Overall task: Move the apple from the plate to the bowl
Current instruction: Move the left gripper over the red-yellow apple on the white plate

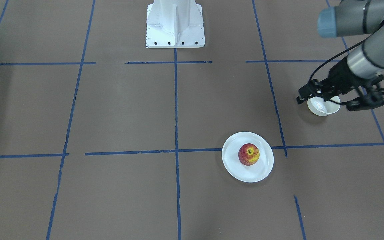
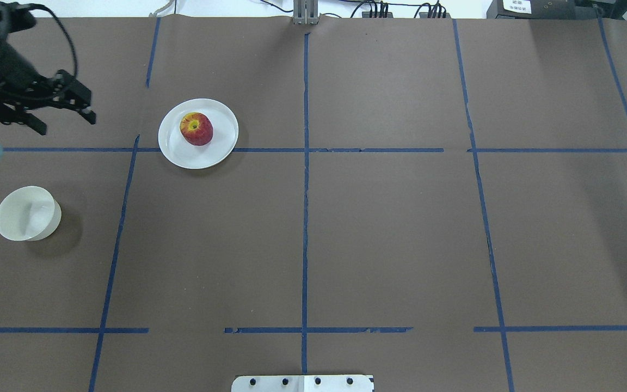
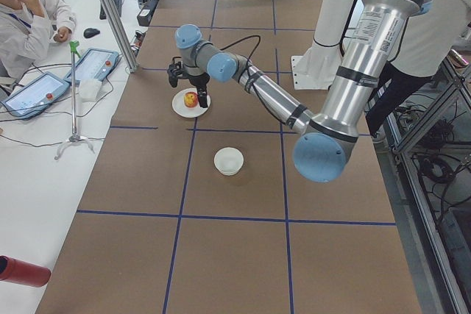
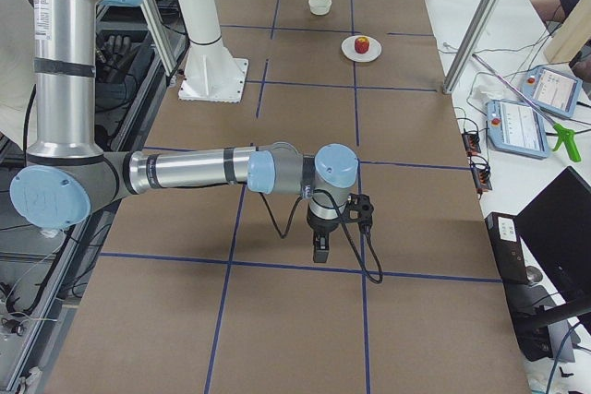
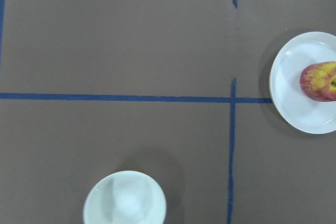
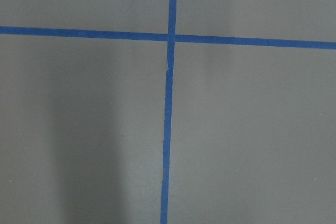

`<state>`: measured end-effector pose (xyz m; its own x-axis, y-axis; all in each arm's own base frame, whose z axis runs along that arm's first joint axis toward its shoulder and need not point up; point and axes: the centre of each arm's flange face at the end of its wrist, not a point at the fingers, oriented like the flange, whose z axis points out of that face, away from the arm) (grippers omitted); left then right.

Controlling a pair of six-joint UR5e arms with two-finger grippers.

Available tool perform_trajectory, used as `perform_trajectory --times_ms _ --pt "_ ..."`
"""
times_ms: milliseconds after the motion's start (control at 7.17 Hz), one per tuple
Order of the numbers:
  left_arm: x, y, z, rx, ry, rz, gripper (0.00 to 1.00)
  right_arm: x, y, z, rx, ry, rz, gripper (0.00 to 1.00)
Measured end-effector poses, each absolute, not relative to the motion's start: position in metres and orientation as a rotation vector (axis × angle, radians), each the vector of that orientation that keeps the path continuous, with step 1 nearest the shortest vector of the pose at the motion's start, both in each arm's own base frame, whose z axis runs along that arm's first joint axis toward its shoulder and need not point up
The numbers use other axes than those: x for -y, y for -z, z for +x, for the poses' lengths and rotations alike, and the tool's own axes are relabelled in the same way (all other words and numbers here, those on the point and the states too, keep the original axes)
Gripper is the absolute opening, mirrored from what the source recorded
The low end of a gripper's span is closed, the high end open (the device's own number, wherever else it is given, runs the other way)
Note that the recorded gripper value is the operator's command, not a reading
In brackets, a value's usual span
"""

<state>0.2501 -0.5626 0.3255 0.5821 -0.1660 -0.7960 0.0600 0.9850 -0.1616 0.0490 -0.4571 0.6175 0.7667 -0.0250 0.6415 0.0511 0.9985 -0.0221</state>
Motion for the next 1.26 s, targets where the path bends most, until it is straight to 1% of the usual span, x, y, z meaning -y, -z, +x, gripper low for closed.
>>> perform_trajectory --times_ms 140,419,837,1256 --pt "0.577 -0.314 0.296 -0.917 0.137 -0.114 0.99 0.457 -0.617 0.049 0.697 0.042 -0.039 1.00" --pt "0.586 -0.326 0.358 -0.860 0.144 -0.063 0.99 0.457 -0.618 0.049 0.697 0.042 -0.039 1.00" --pt "0.623 -0.344 0.400 -0.872 0.189 -0.049 0.99 0.457 -0.617 0.049 0.697 0.041 -0.038 1.00" --pt "0.647 -0.326 0.424 -0.883 0.212 -0.052 0.99 0.457 -0.617 0.049 0.696 0.041 -0.038 1.00"
